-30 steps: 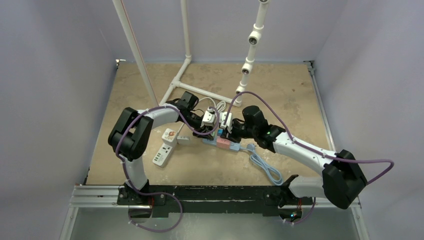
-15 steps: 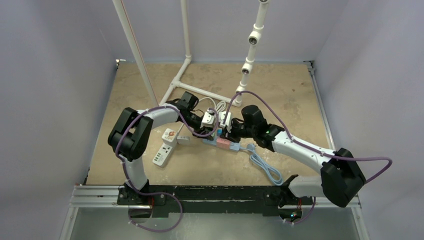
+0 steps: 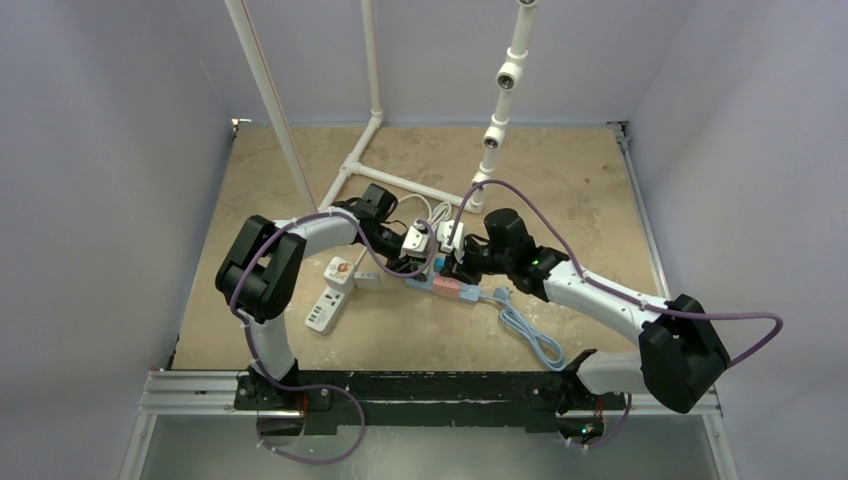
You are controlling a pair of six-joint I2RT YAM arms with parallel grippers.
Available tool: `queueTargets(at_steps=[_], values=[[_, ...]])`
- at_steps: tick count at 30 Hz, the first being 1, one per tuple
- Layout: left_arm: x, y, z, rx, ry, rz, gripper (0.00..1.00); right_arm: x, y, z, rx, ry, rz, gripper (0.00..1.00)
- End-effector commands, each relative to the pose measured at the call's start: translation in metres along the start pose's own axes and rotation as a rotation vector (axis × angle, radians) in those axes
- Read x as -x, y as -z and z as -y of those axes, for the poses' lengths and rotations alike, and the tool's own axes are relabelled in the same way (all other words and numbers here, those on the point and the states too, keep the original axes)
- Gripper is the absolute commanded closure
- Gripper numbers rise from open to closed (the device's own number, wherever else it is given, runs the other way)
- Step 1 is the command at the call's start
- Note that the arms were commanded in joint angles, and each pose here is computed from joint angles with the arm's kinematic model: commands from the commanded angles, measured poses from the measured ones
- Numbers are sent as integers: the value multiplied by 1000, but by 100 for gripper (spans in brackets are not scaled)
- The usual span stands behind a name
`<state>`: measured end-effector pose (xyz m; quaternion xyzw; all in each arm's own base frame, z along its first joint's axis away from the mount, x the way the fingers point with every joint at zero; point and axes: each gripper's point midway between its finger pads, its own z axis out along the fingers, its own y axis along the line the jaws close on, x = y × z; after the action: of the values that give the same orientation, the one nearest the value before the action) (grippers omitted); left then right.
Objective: Insert the plug
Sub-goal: Insert the plug into the socket.
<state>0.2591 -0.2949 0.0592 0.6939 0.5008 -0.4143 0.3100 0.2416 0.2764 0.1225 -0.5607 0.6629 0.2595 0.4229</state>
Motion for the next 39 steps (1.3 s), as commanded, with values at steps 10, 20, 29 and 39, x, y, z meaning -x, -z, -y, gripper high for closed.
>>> queueTargets(at_steps=[10,20,29,39], values=[[-5,-5,21,-68,60,-24,100,-46,2,-16,69,-120,-151,100],[-5,-5,22,-73,62,-27,100,-60,-2,-18,97,-136,-203,100],[-6,-4,23,-71,60,-30,100,-69,-3,-19,101,-137,-237,100],[3,-2,16,-48,54,-25,86,-43,1,2,9,-118,-181,67]])
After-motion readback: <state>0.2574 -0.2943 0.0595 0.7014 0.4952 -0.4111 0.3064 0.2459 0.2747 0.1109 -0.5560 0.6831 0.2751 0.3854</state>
